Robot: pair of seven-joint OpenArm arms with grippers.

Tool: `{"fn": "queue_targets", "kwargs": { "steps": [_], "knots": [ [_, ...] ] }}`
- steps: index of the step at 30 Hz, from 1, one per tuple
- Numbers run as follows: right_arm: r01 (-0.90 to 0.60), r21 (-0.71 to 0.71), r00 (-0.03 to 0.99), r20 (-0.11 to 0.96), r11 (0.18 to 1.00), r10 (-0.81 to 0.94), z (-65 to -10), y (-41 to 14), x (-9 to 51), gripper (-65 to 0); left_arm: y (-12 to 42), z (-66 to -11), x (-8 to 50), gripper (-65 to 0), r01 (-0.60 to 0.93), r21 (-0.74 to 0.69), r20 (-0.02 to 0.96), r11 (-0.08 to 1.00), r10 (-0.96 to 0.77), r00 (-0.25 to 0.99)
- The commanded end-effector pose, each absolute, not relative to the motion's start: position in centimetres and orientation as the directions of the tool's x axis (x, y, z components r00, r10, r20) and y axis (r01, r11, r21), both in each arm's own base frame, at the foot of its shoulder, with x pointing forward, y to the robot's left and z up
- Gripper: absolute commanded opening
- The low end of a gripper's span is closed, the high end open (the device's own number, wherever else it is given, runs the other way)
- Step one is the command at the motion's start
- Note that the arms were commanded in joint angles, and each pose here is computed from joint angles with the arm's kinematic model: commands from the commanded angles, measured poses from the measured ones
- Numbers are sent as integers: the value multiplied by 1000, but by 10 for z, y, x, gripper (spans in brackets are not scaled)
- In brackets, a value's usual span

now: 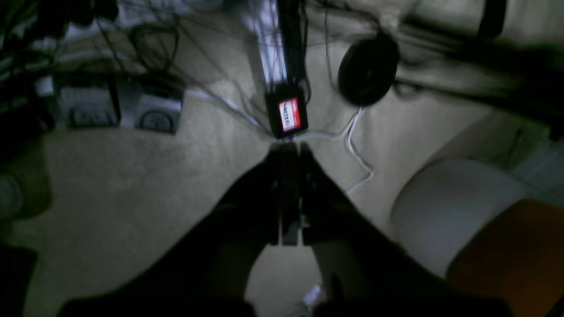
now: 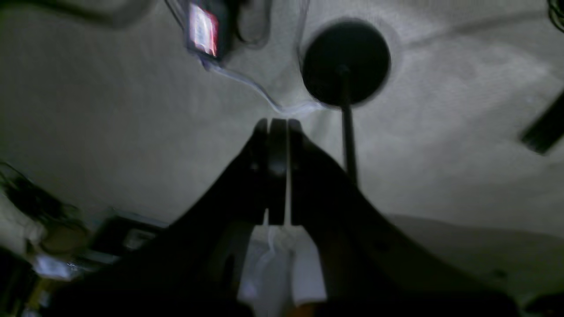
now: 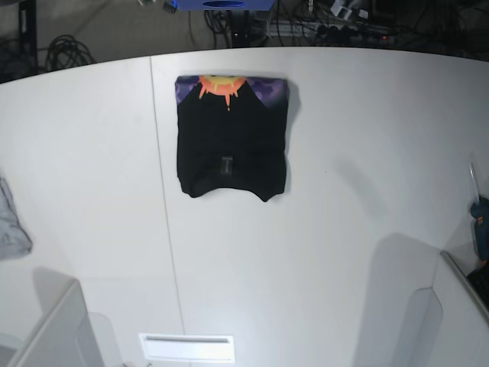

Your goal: Fold the T-shirt properly

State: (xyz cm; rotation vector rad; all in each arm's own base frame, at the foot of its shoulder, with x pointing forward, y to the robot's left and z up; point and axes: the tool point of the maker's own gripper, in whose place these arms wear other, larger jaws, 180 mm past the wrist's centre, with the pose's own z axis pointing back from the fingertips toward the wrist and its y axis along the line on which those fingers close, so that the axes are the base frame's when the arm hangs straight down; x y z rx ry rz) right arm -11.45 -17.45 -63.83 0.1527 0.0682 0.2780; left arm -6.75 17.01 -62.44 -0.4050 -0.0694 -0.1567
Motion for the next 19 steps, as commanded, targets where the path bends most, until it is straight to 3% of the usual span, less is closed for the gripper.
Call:
{"fn": "queue_targets", "kwargs": {
  "steps": [1,5,11,19],
  "knots": [
    [-259,162,961,-54,952,271,-638,-176,-123,-650,173,-623,-68,-650,160,-396,110,904,-126,986],
    [-225,185,972,-30,957,234,-644,-155,-119,-650,160,-626,-67,-650,199,-435,107,878,-170,980],
    [-209,204,977,-8,956,215,-646,-137,-113,-650,181,-639,-68,-650,360,-292,98,886,-346,933],
    [-207,213,978,34,955,205,-647,-129,-105,-650,184,-640,-56,-650,368,-269,118,890,-349,930]
  ]
}}
